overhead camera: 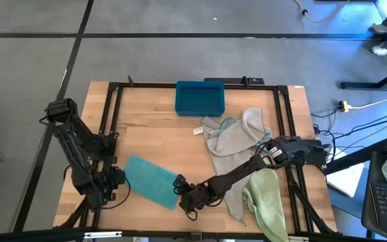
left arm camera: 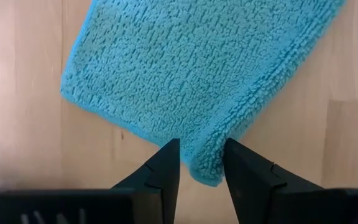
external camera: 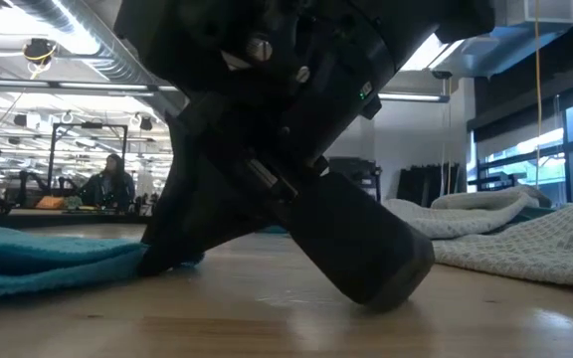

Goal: Fold microfiber towels
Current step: Fold the blue towel

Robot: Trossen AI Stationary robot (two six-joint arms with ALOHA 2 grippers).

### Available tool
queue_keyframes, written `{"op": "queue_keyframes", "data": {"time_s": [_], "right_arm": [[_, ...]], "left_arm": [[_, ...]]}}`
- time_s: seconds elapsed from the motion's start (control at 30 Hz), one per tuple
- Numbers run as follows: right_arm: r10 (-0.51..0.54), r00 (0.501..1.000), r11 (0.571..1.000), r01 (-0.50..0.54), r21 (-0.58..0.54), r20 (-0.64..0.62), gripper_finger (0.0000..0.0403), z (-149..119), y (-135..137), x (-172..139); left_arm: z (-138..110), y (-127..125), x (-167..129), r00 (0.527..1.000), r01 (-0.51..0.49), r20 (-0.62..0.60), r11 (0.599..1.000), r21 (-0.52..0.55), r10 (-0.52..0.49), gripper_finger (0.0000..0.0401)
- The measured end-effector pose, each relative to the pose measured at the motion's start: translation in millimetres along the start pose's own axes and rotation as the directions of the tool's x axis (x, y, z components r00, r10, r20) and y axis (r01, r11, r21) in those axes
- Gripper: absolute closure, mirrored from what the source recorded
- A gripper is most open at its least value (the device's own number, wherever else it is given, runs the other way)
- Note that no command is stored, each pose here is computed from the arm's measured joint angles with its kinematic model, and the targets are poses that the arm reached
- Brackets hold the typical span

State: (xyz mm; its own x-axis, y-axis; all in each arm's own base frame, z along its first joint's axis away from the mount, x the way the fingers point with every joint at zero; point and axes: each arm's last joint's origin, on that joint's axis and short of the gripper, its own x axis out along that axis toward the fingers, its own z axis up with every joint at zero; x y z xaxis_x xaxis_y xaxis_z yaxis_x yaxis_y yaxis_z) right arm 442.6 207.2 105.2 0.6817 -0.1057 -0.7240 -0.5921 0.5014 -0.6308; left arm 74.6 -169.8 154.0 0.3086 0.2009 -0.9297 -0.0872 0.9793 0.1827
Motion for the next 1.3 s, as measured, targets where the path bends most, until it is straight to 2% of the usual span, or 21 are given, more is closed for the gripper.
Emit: {"op": "queue_keyframes", "data": {"time_s": [0.17, 0.3, 0.43, 0.73, 0.9, 1.1, 1.3], "right_arm": [[0.016, 1.000, 1.000, -0.015, 0.008, -0.015, 0.0395, 1, 4, -3], [0.076, 0.997, 0.997, -0.076, -0.002, -0.032, 0.0393, 2, 13, -8], [0.078, 0.996, 0.997, -0.078, -0.013, -0.047, 0.0395, 7, 20, -13], [0.090, 0.992, 0.994, -0.096, -0.058, -0.092, 0.0397, 20, 8, -25], [0.069, 0.994, 0.993, -0.077, -0.087, -0.088, 0.0399, 28, -16, -33], [-0.015, 0.999, 0.999, 0.013, -0.047, -0.035, 0.0398, 34, -66, -41], [-0.034, 0.989, 0.997, 0.023, 0.078, 0.147, 0.0398, 23, -124, -39]], "left_arm": [[4, -1, -11, 0.999, -0.025, -0.025, 0.998, -0.060, 0.023, 0.0288], [12, -3, -29, 0.999, -0.033, -0.019, 0.998, -0.061, 0.032, 0.0288], [21, -4, -46, 0.999, -0.050, 0.016, 0.997, -0.059, 0.051, 0.0288], [28, -9, -61, 0.999, -0.013, 0.035, 0.992, -0.123, 0.017, 0.0288], [28, -10, -62, 0.999, -0.001, 0.039, 0.989, -0.148, 0.007, 0.0288], [22, -11, -65, 0.999, 0.011, 0.045, 0.979, -0.204, -0.002, 0.0288], [8, -15, -71, 0.995, 0.048, 0.094, 0.969, -0.241, -0.026, 0.0288]]}}
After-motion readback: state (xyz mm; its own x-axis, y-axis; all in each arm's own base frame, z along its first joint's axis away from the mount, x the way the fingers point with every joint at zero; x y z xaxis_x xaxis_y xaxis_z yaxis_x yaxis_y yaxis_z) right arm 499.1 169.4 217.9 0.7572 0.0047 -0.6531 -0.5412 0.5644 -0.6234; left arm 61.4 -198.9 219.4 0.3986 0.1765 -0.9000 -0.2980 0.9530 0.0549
